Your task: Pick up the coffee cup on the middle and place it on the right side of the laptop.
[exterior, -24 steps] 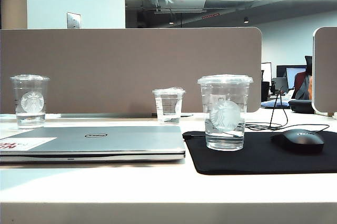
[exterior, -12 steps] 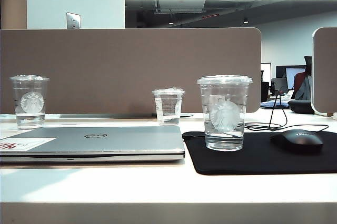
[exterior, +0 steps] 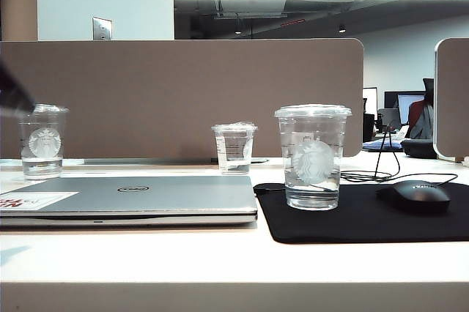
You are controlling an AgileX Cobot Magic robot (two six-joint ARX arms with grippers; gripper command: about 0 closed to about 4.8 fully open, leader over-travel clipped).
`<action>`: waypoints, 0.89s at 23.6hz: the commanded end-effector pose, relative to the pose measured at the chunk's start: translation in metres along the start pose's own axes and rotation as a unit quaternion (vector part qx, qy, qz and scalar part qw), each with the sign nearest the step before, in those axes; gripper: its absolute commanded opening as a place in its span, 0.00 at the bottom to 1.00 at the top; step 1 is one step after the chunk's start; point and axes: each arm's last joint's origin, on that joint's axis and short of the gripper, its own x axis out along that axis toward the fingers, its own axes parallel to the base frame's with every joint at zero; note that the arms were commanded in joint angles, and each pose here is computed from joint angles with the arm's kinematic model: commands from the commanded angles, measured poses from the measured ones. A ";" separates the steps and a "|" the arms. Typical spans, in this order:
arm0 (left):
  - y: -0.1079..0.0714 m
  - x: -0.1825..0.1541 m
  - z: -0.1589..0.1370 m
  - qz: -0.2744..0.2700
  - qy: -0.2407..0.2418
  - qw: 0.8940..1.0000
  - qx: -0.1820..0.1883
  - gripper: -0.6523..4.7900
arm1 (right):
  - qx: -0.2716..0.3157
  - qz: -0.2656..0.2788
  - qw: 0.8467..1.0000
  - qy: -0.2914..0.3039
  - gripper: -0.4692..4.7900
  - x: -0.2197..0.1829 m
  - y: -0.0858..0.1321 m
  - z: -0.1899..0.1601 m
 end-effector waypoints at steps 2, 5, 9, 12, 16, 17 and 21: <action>-0.001 -0.002 -0.023 -0.031 -0.086 0.996 -0.011 0.11 | -0.013 0.027 0.997 -0.076 0.09 0.002 0.001 -0.017; 0.000 -0.006 -0.036 -0.032 -0.113 0.993 -0.014 0.11 | -0.024 0.025 0.992 -0.119 0.09 0.002 0.000 -0.033; 0.001 -0.010 -0.041 -0.026 -0.148 0.989 -0.011 0.11 | -0.029 0.020 0.990 -0.137 0.09 0.002 -0.001 -0.053; 0.006 -0.015 -0.043 0.006 -0.155 0.988 0.006 0.11 | -0.028 -0.003 0.987 -0.155 0.09 0.005 -0.003 -0.064; 0.023 -0.017 -0.041 0.098 -0.167 0.981 -0.001 0.11 | -0.034 -0.027 0.987 -0.153 0.09 0.012 -0.006 -0.072; 0.027 -0.017 -0.041 0.115 -0.167 0.979 -0.005 0.11 | -0.039 -0.040 0.987 -0.153 0.09 0.014 -0.007 -0.074; 0.036 -0.019 -0.040 0.153 -0.173 0.973 -0.005 0.11 | -0.043 -0.093 0.982 -0.161 0.09 0.022 -0.012 -0.083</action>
